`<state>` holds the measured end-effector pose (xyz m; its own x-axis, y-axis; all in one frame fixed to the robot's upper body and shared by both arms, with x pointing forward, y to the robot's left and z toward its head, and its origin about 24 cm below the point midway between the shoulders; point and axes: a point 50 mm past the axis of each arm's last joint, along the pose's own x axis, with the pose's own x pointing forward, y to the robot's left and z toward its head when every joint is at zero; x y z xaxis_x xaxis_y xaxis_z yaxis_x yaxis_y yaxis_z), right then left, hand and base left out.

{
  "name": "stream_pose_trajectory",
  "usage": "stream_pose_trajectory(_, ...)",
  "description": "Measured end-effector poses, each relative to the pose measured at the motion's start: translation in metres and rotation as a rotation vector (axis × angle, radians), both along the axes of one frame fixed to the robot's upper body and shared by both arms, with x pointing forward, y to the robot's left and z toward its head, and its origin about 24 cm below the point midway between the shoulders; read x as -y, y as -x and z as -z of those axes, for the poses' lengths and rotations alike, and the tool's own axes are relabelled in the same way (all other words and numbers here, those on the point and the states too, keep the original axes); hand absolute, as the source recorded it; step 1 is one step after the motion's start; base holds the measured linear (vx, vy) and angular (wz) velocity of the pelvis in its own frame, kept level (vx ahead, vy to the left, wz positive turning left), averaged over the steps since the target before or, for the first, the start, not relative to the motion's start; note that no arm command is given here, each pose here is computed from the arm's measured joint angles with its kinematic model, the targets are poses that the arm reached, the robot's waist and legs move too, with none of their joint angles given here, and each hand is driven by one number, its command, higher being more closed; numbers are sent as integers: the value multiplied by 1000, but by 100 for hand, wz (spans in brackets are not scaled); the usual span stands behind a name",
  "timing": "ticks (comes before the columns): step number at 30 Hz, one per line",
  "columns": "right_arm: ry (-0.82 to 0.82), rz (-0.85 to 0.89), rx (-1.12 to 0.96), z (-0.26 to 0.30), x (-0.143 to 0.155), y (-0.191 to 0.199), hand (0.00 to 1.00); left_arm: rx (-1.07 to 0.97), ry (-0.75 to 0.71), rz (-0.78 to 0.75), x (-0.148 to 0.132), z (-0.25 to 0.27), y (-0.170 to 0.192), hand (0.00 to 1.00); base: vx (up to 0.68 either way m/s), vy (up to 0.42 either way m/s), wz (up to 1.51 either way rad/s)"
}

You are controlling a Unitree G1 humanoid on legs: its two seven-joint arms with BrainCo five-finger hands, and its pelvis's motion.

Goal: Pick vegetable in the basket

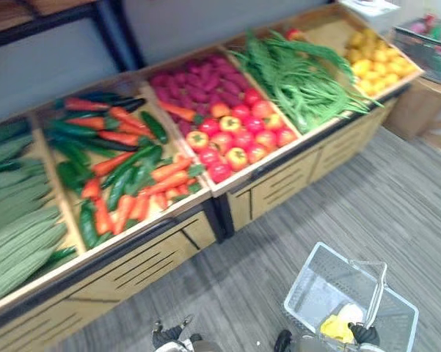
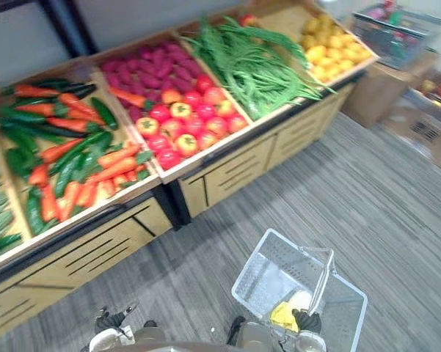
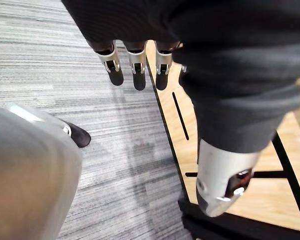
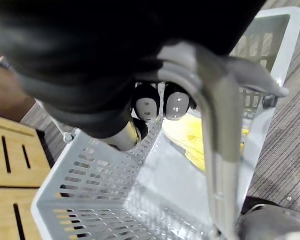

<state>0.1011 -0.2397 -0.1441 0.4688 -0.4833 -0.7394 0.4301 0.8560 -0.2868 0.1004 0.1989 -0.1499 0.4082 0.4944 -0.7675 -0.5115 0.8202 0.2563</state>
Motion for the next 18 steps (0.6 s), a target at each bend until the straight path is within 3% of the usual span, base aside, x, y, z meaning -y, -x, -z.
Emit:
stream_pose_trajectory(9, -35, 7, -42, 6, -7, 3, 100, -47, -20, 72, -4, 3, 1, 0, -71, 128, 64)
stream_pose_trajectory(18, -60, -30, -39, 7, -20, -6, 100, -101, -81, 122, -25, 3, 9, 0, -74, 87, 3)
